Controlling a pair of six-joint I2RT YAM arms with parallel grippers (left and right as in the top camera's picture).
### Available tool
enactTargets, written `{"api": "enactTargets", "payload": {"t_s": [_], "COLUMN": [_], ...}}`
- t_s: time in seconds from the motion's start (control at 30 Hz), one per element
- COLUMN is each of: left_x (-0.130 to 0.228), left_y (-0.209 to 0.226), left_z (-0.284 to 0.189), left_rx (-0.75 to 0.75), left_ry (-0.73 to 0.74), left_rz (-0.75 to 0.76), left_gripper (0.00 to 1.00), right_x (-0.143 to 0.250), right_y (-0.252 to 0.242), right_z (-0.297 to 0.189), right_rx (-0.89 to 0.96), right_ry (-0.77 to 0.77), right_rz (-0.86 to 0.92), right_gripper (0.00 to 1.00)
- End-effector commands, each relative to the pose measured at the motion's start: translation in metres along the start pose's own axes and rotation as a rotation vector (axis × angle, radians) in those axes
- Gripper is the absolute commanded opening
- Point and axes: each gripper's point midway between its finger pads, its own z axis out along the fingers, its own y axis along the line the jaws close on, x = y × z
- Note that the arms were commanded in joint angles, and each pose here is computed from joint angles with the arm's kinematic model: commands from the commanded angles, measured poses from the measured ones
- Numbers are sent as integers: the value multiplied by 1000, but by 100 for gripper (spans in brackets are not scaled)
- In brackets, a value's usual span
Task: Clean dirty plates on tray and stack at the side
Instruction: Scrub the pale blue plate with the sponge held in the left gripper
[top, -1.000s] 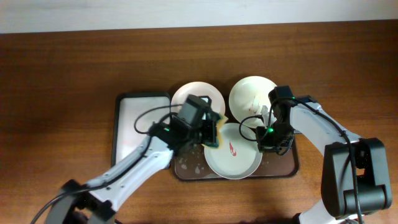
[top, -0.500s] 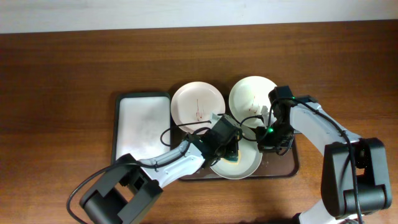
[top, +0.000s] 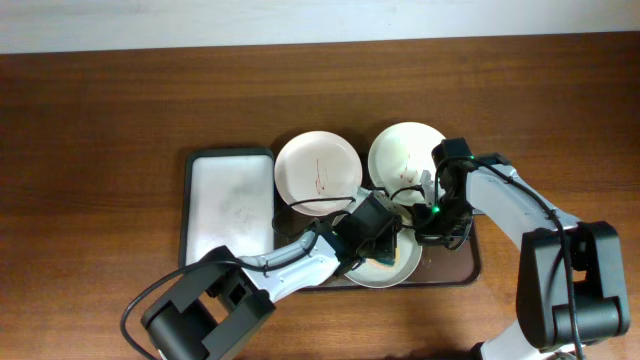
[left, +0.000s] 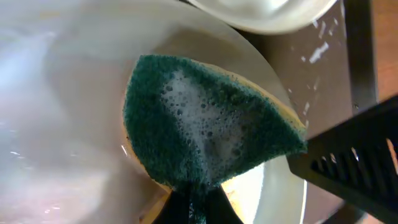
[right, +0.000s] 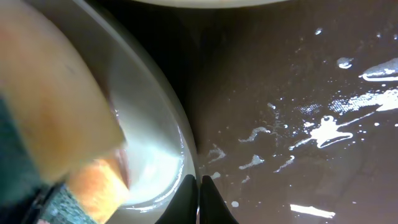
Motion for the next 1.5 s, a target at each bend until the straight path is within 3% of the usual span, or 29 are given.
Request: {"api": "enactTargets", "payload": {"t_s": [0.0,0.13,0.23,0.4,0.53,0.63,0.8,1.0,1.2,1.27,1.33,1.37,1.4,1.47], "left_x": [22,-19,-35,-1,45,56,49,-3,-25,-27,-30,-32,-35,-44], "left_y": [16,40,53,81,47,22,-8,55,96,94,62,50,46,60], "left_z": [9,5,2,-2,-3,-3,2,4,-8,-20,-46,-60,-74,-103], "left_rx": [-72,-195,-215,-289,-100,11,104,-190,-273,-270,-139,-95,-89,-180], "left_ry": [67,-118,-153,7,264,320,252,2,-18,-14,11,8,-9,-72], "left_rz": [50,37,2,-114,-152,-101,0,-22,-78,-68,8,26,34,33], "left_gripper": [0,0,0,0,0,0,0,0,0,0,0,0,0,0], "right_x": [4,4,5,5,5,5,5,6,6,7,8,8,8,6], "right_y": [4,4,4,4,4,4,4,4,4,4,3,3,3,3], "right_z": [4,4,4,4,4,4,4,4,4,4,4,4,4,4], "right_rx": [-18,-18,-18,-18,-18,-18,-18,-18,-17,-17,-13,-13,-13,-15], "right_ry": [20,20,21,23,23,23,23,25,28,31,35,34,33,25], "right_rz": [5,5,5,5,5,5,5,5,6,7,8,8,8,6], "right_gripper": [4,4,4,4,4,4,4,4,4,4,4,6,19,27]}}
